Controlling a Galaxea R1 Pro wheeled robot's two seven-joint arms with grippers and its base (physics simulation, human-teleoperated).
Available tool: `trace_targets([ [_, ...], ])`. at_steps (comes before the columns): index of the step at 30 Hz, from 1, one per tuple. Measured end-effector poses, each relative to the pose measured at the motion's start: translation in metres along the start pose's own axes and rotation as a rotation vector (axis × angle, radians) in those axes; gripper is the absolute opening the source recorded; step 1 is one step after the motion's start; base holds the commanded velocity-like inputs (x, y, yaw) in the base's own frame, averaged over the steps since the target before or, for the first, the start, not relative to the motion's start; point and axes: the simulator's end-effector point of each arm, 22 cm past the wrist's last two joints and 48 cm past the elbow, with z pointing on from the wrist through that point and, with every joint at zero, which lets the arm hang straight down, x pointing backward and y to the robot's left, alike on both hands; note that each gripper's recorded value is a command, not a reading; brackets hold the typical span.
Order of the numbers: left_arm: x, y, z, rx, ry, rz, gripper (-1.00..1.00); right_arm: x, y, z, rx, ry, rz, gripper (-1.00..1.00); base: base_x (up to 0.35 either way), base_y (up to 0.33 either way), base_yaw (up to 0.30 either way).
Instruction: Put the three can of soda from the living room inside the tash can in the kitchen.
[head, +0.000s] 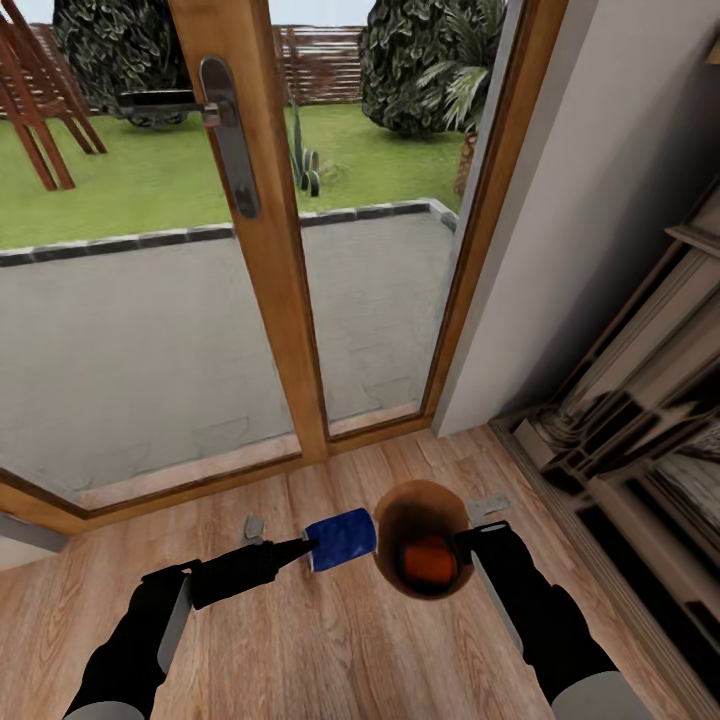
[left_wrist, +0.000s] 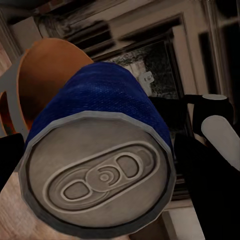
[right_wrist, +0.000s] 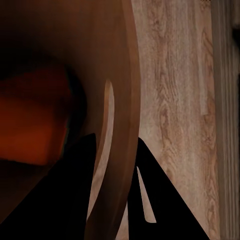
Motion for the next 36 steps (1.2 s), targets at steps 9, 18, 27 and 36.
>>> trace_targets([
  [9,0.007,-0.016,0.026,0.051,-0.015,-0.028,-1.00,0.007,0.026,0.002,-0.040,0.018,-0.024,-1.00,0.000,0.000,0.000],
  [18,0.008,-0.019,0.030,0.059,-0.017,-0.032,-1.00,0.007,0.027,0.001,-0.034,0.017,-0.038,-1.00,0.000,0.000,0.000],
  [27,0.010,0.013,0.033,-0.084,-0.019,-0.037,-1.00,0.004,0.018,-0.001,0.036,0.012,-0.048,-1.00,0.000,0.000,0.000],
  [36,0.014,0.012,0.045,-0.094,-0.024,-0.048,-1.00,0.003,0.021,-0.002,0.035,0.013,-0.042,-1.00,0.000,0.000,0.000],
])
